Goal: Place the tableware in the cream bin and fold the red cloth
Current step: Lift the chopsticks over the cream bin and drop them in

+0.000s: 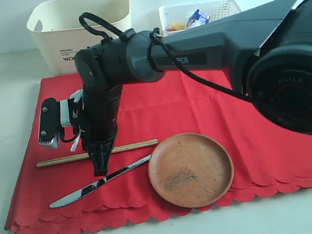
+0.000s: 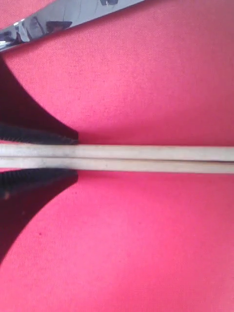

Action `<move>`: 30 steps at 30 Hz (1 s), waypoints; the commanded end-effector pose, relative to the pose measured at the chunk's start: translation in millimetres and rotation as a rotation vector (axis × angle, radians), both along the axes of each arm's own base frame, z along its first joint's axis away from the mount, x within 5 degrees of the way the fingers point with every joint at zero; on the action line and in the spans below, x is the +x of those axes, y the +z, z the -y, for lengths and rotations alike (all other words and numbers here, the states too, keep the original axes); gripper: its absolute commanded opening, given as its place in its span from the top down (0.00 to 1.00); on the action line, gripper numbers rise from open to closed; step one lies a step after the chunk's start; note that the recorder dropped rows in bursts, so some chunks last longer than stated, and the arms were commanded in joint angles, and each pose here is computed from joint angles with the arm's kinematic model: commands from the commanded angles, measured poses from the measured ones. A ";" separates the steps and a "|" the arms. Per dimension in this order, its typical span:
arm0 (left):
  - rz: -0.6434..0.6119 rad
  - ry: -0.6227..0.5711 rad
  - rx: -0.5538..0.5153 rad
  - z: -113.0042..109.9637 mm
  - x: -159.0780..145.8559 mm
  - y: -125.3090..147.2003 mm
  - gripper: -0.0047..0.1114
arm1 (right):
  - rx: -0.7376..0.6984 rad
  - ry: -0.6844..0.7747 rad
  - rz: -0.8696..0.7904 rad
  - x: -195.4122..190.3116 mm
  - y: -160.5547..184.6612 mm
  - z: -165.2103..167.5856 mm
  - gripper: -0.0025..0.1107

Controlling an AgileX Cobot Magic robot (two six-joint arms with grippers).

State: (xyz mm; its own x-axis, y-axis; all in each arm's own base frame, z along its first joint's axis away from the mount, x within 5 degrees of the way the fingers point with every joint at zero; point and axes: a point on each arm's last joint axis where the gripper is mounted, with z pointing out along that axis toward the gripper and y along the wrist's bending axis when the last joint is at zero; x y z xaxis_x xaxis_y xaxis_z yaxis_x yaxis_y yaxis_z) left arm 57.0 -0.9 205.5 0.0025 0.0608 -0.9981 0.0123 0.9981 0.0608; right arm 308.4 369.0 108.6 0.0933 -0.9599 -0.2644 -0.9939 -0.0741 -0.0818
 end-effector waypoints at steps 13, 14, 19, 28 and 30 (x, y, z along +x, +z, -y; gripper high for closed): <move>0.006 -0.005 -0.008 0.3 -0.5 0.4 0.92 | 0.013 0.015 0.042 0.3 30.2 3.0 0.98; 0.006 -0.005 -0.008 0.3 -0.5 0.4 0.92 | 0.013 0.012 0.041 0.3 30.2 3.0 0.98; 0.006 -0.005 -0.008 0.3 -0.5 0.4 0.92 | 0.035 -0.001 0.059 1.4 35.4 2.0 0.98; 0.006 -0.005 -0.008 0.3 -0.5 0.4 0.92 | 0.254 -0.196 0.273 23.2 88.1 1.8 0.98; 0.006 -0.005 -0.008 0.3 -0.5 0.4 0.92 | 0.356 -0.262 0.326 32.4 99.7 1.3 0.98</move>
State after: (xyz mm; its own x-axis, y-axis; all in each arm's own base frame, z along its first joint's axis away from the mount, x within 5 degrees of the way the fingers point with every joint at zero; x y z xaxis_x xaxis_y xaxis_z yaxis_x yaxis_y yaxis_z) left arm 57.0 -0.9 205.5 0.0025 0.0608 -0.9981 0.0123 0.9981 0.0608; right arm 326.5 370.4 186.2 0.0232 -0.8884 -0.4584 -0.9405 0.1361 -0.3115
